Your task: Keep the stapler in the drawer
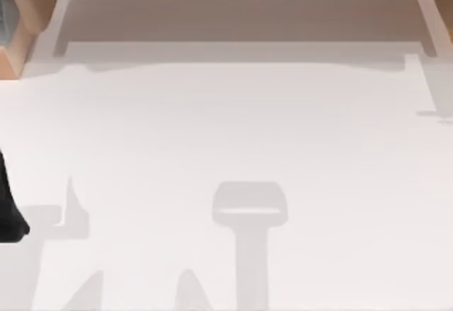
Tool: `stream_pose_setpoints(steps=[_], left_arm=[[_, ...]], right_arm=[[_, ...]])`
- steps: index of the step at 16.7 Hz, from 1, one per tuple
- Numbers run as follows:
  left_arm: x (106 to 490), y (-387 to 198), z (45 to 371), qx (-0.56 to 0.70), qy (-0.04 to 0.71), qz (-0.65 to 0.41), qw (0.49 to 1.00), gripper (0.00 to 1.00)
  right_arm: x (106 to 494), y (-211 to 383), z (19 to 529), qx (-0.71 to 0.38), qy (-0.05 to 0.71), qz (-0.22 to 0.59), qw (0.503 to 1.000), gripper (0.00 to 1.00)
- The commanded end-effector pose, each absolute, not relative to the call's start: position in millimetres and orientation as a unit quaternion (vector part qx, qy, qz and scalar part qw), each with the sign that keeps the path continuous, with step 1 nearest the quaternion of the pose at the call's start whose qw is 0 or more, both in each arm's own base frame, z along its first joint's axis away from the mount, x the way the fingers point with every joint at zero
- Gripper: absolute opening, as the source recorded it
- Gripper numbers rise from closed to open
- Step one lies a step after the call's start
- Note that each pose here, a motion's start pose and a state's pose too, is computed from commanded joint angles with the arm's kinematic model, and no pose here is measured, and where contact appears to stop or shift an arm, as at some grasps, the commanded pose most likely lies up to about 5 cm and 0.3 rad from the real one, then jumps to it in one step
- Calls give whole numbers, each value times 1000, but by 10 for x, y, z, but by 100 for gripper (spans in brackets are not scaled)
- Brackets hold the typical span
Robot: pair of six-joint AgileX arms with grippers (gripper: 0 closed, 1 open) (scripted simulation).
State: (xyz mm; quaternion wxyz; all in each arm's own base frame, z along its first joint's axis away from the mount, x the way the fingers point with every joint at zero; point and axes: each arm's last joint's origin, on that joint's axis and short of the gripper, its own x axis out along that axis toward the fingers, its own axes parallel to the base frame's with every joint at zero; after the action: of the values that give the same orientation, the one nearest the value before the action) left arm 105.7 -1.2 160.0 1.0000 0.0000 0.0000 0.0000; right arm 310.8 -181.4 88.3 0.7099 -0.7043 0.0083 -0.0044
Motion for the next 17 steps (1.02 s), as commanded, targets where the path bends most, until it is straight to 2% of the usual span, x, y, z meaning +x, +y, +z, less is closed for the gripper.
stream_pose_setpoints(steps=[3,9,14,17], left_arm=[[1057,-12,1600,0,0,0,1000,100],[1057,-12,1600,0,0,0,1000,100],[1057,-12,1600,0,0,0,1000,100],[1057,-12,1600,0,0,0,1000,100]], right_arm=[[3219,-1802,837,-701,14,2,713,0],[3710,-1837,901,-706,6,-7,709,0],[3729,-1837,872,-703,12,-4,712,0],[3890,-1835,824,-700,18,1,714,0]])
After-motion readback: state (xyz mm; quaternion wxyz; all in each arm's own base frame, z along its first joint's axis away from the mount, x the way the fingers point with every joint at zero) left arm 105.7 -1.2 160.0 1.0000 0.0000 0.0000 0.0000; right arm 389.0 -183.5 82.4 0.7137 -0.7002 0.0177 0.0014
